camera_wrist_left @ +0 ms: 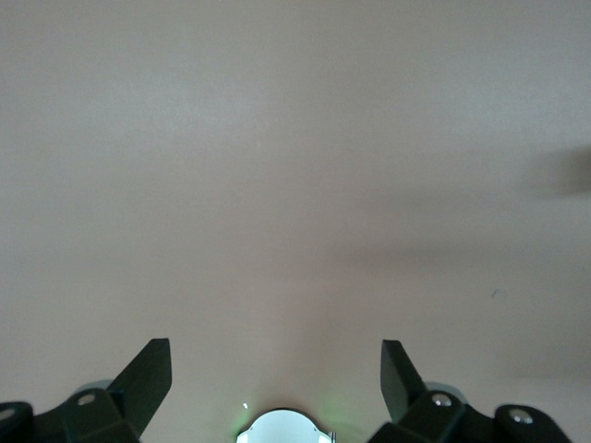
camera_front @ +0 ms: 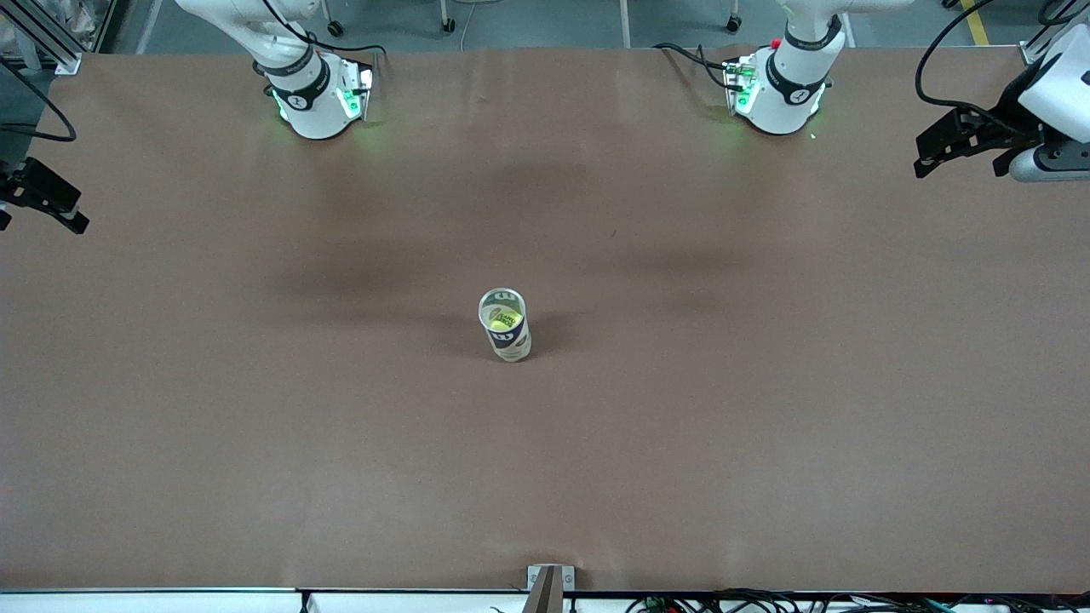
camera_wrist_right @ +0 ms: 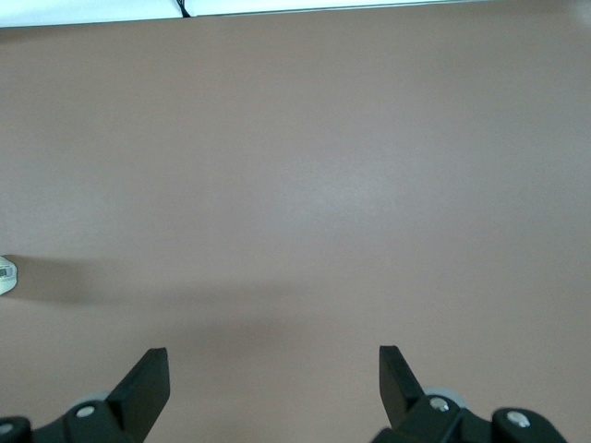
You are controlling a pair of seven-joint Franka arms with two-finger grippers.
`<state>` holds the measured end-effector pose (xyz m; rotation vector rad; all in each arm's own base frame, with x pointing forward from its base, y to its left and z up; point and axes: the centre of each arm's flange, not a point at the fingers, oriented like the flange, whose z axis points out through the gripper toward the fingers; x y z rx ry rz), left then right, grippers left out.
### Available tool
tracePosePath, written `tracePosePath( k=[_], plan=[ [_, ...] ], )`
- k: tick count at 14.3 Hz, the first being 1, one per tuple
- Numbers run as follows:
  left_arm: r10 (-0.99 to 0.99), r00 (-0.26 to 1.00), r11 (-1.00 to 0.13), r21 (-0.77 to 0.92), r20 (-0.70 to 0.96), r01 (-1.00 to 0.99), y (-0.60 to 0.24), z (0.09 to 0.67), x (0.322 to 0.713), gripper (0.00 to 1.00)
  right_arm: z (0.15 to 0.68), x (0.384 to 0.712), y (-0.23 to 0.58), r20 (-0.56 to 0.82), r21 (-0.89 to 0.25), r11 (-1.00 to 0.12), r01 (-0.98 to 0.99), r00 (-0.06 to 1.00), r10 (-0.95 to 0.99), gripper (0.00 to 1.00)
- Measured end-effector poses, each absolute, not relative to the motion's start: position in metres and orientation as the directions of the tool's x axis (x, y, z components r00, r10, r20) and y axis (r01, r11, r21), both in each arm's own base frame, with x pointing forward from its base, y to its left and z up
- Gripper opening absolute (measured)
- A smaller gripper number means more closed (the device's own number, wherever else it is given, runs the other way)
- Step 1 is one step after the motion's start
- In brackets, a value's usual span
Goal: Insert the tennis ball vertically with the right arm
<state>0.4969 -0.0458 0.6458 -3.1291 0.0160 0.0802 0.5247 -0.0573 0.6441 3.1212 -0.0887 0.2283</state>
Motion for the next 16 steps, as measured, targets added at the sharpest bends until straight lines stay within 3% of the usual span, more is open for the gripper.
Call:
tracePosePath(
  k=[16],
  plan=[
    [-0.008,1.000,-1.000,-0.007,-0.024,-0.008,-0.045,0.646,0.511,1.00,0.641,0.526,-0.062,0.137,0.005,-0.998,-0.066,0.988,-0.065,1.00]
  ],
)
